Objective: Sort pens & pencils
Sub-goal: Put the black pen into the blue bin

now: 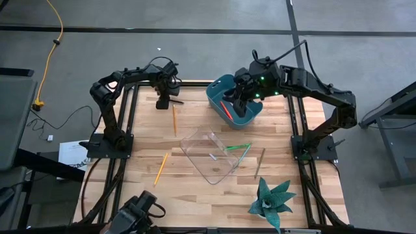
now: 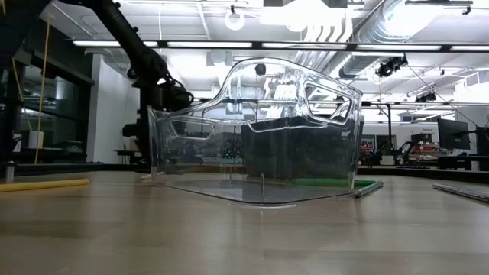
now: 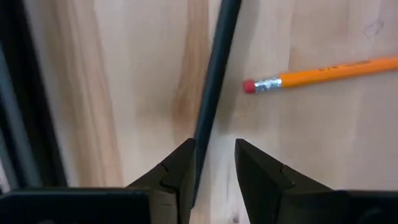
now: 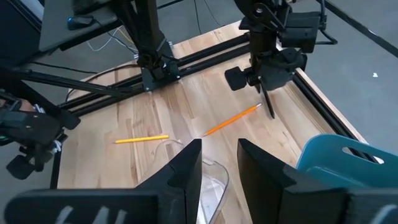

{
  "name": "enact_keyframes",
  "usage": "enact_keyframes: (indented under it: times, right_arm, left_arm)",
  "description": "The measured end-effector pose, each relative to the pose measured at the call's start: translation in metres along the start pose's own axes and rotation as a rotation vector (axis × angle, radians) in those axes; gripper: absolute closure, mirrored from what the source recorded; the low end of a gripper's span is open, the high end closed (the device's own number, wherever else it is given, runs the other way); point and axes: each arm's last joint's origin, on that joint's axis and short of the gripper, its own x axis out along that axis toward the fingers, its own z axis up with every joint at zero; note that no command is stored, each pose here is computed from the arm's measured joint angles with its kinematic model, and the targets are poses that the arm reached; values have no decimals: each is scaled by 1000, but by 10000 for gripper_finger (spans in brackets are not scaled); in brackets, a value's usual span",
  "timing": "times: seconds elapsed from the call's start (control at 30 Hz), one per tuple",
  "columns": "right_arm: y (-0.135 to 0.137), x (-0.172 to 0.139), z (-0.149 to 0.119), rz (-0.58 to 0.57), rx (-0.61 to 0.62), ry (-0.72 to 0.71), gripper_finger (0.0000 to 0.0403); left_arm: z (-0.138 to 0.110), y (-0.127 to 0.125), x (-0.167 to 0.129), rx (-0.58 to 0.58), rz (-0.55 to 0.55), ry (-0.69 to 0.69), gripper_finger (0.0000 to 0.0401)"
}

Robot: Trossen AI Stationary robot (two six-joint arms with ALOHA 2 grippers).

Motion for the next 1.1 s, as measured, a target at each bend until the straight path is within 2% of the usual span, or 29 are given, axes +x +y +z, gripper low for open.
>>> enact_keyframes:
  times: [0.37,0.77,0.93,1.1]
  right_arm:
    - [0,0,0,0,10,-2,308]
    - [0,0,0,0,21,-3,308]
    - [0,0,0,0,28,-3,308]
    - [0,0,0,-14,20,-7,308]
  left_arm:
    - [1,1,5,-6,-12,-3,300]
    - [2,7,6,-26,37,-36,300]
    - [-6,12,6,-109,-1,-70,300]
    - [-14,7,8,-142,-88,-30,300]
